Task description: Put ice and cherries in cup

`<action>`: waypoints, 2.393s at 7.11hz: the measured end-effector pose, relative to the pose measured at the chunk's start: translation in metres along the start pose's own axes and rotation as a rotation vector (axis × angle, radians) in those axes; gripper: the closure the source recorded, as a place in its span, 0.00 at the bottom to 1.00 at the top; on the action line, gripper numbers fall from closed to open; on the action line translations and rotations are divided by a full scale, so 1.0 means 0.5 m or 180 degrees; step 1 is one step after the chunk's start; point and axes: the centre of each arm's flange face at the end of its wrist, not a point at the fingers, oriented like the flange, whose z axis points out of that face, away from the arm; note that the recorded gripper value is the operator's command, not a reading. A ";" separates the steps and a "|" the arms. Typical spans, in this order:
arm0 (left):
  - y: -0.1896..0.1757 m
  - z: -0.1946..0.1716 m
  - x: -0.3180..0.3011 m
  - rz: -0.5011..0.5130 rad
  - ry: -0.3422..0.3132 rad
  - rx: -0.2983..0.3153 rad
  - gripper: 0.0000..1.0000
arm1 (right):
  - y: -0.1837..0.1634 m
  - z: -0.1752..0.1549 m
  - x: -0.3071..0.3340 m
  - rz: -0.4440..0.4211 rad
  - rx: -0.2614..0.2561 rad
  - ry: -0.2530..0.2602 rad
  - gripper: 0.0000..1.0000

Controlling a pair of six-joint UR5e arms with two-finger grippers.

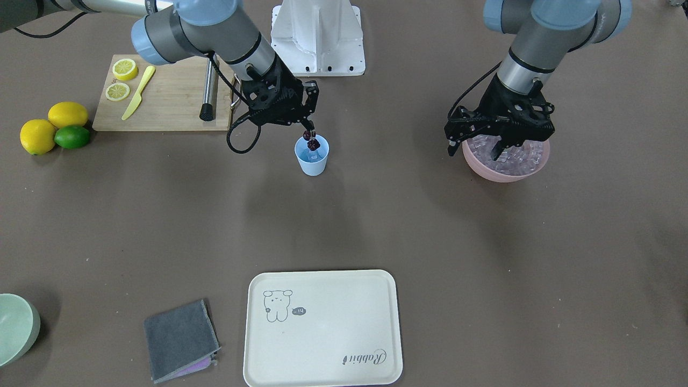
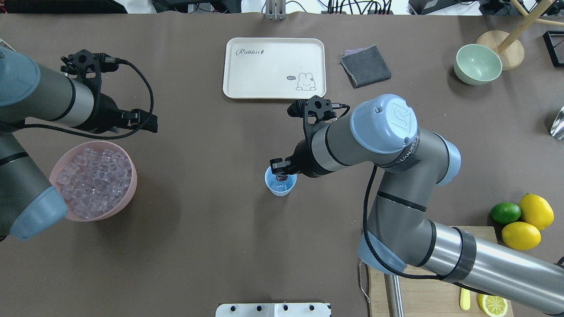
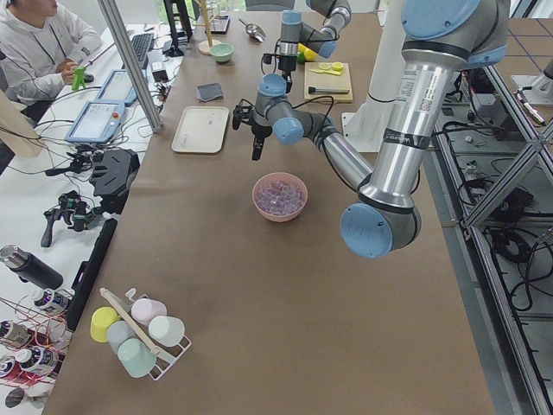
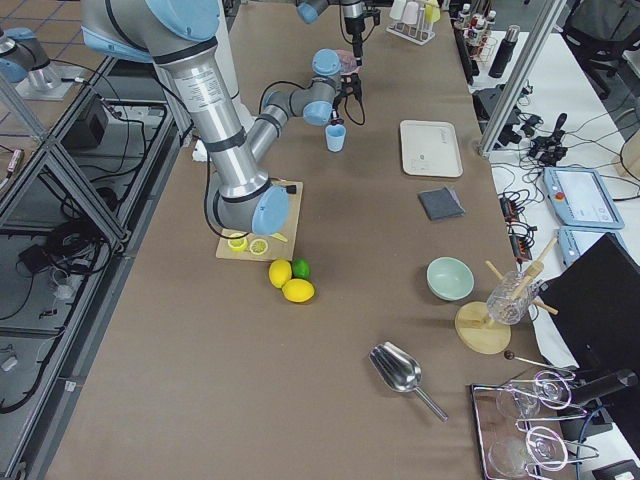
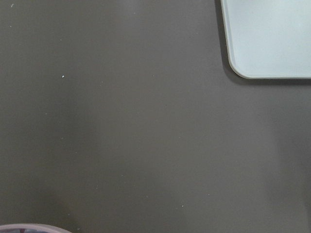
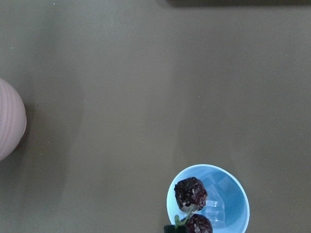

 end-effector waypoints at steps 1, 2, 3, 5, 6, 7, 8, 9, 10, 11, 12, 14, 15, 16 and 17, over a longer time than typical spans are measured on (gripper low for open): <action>-0.001 -0.001 0.002 -0.0036 0.0004 0.0003 0.03 | 0.006 0.008 -0.003 -0.0008 0.0032 0.0025 0.17; -0.002 -0.002 0.005 -0.0068 0.0013 0.0007 0.04 | 0.009 0.012 -0.002 -0.0011 0.0059 0.0047 0.03; -0.003 -0.003 0.008 -0.0079 0.0020 0.0010 0.04 | 0.006 0.009 0.001 -0.0001 0.0077 0.0072 0.06; -0.043 -0.027 -0.050 -0.0030 0.0018 -0.0067 0.04 | -0.059 -0.074 0.058 0.0149 0.0061 0.0299 0.04; -0.076 -0.058 -0.145 0.0130 0.0015 -0.0158 0.03 | -0.095 -0.151 0.136 0.0171 0.0007 0.0456 0.02; -0.103 -0.107 -0.271 0.0321 0.0047 -0.0235 0.03 | -0.105 -0.219 0.248 0.0014 -0.0071 0.0607 0.01; -0.109 -0.155 -0.408 0.0525 0.0080 -0.0279 0.03 | -0.102 -0.275 0.369 -0.0200 -0.0166 0.0749 0.01; -0.084 -0.181 -0.546 0.0728 0.0034 -0.0330 0.03 | -0.097 -0.335 0.499 -0.0417 -0.0273 0.0860 0.01; -0.037 -0.186 -0.679 0.0860 -0.0051 -0.0440 0.03 | -0.088 -0.413 0.638 -0.0590 -0.0366 0.0914 0.01; 0.020 -0.198 -0.799 0.0853 -0.0133 -0.0522 0.03 | -0.056 -0.499 0.775 -0.0698 -0.0423 0.0926 0.01; 0.066 -0.228 -0.889 0.0720 -0.0210 -0.0500 0.03 | -0.006 -0.571 0.897 -0.0764 -0.0453 0.0973 0.01; 0.121 -0.270 -0.976 0.0464 -0.0287 -0.0423 0.03 | 0.089 -0.669 1.095 -0.0805 -0.0497 0.1102 0.00; 0.135 -0.274 -0.990 0.0401 -0.0292 -0.0421 0.02 | 0.131 -0.699 1.159 -0.0778 -0.0506 0.1136 0.00; 0.146 -0.278 -0.995 0.0373 -0.0292 -0.0416 0.02 | 0.154 -0.714 1.192 -0.0748 -0.0512 0.1152 0.00; 0.154 -0.282 -0.998 0.0358 -0.0301 -0.0409 0.03 | 0.167 -0.722 1.209 -0.0723 -0.0517 0.1183 0.00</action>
